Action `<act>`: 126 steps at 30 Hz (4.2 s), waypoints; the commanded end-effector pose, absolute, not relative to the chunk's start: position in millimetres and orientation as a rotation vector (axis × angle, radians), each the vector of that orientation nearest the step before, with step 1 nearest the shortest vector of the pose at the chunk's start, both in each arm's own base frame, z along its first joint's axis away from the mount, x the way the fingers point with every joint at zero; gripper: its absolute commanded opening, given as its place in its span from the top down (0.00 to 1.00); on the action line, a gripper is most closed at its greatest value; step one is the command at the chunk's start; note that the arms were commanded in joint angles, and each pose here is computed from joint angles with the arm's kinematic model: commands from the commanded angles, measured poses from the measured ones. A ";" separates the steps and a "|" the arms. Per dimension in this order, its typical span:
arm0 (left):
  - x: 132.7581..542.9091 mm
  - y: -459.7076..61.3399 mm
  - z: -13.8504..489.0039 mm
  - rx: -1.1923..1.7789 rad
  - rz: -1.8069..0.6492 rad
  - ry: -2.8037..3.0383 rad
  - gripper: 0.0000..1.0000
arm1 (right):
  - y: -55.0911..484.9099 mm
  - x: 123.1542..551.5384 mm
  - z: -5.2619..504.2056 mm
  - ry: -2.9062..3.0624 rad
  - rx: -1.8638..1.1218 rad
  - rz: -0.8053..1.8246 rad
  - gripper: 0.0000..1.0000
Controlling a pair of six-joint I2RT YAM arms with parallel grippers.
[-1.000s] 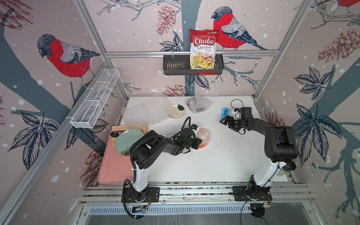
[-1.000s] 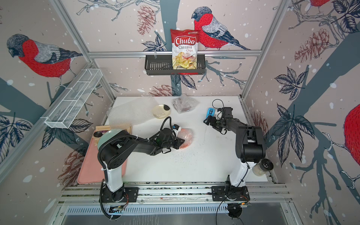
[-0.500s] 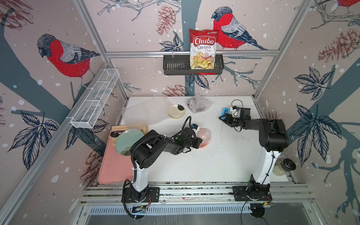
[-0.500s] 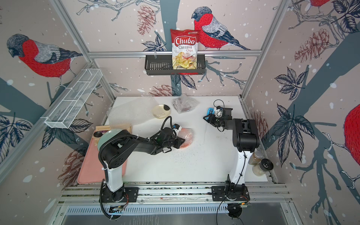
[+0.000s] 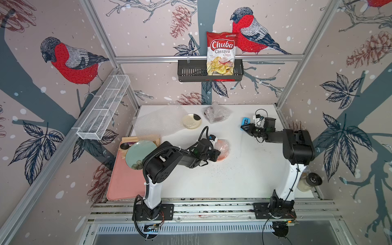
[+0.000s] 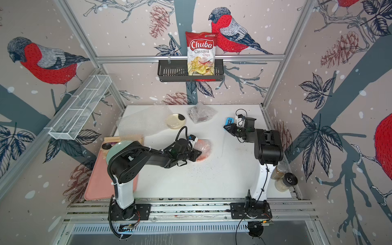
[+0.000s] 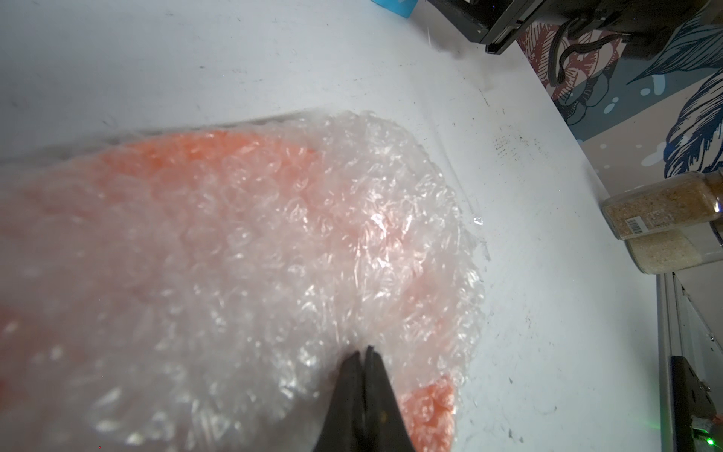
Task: Wrap dinner plates in bubble wrap
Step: Tear off the tape using the Tape Cutter, then stick the tape on the bubble wrap.
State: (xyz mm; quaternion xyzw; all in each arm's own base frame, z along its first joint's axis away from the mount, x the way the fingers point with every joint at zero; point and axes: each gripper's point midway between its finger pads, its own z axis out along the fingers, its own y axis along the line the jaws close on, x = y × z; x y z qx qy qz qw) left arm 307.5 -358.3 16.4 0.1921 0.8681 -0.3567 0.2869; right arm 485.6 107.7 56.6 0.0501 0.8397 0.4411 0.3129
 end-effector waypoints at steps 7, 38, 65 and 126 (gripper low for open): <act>275.0 -309.6 -48.1 0.472 -0.706 2.644 1.00 | 96.1 489.9 43.0 2.255 0.254 1.112 0.99; 282.2 -316.5 -36.7 0.534 -0.749 2.547 1.00 | 154.3 282.0 181.0 2.291 -0.228 0.901 1.00; 272.6 -326.8 -21.9 0.669 -0.880 2.430 1.00 | 259.4 315.2 114.5 2.475 -0.282 0.797 1.00; 215.6 -325.9 20.5 0.787 -1.079 2.273 0.66 | 266.6 346.4 0.3 2.777 -0.069 0.495 1.00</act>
